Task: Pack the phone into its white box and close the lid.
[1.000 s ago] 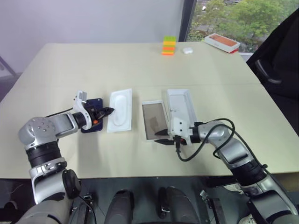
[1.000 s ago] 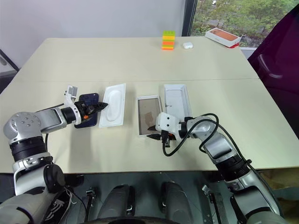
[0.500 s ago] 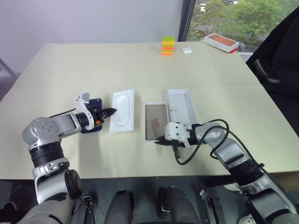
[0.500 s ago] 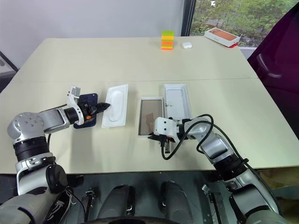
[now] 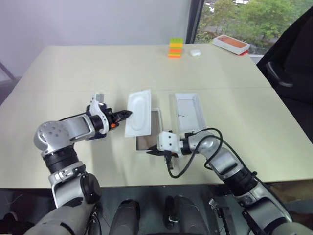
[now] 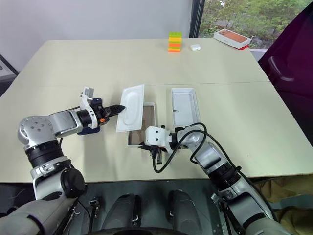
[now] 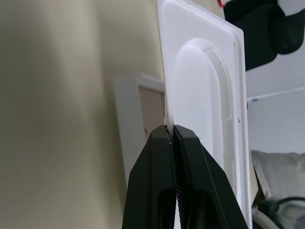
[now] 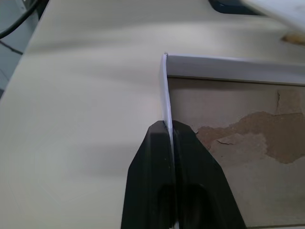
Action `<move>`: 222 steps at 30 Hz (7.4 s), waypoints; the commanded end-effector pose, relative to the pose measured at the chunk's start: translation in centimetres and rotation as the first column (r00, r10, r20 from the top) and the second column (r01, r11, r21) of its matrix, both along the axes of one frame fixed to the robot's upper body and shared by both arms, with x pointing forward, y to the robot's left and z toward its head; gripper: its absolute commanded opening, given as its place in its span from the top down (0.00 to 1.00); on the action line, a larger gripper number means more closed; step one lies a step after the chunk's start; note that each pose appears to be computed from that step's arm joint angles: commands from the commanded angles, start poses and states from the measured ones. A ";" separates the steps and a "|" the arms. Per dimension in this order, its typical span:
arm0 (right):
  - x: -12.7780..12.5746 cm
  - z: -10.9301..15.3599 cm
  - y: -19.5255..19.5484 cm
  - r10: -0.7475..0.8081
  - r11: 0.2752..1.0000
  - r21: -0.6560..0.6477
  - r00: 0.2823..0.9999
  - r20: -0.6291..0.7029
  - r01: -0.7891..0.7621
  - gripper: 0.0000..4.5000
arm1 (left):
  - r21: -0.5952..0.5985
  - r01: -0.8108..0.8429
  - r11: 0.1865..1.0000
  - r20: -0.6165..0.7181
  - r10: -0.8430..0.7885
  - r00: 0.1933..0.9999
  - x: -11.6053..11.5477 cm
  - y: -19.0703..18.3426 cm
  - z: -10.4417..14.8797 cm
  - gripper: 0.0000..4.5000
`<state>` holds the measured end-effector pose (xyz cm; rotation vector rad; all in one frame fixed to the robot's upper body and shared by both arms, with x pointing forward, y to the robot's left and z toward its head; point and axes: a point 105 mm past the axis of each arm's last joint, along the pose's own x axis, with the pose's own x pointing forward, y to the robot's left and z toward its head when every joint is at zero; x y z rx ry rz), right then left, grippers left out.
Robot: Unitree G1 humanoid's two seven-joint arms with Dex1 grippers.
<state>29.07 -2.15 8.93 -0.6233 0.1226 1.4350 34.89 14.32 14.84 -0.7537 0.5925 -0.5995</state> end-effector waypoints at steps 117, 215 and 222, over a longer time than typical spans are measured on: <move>1.1 0.3 2.7 -0.011 0.997 -0.068 0.988 0.157 0.022 0.99 | 0.411 -0.248 0.878 0.757 -0.176 0.630 -3.5 7.4 3.7 0.49; 6.0 7.4 8.6 -0.219 0.955 0.249 0.949 0.227 0.160 0.99 | 0.122 -0.127 0.984 -0.011 0.129 0.992 -1.1 14.7 -3.1 0.49; 6.1 7.2 8.7 -0.218 0.959 0.233 0.947 0.237 0.163 0.99 | 0.077 -0.021 0.997 -0.078 0.027 0.997 -1.5 12.6 -4.9 0.49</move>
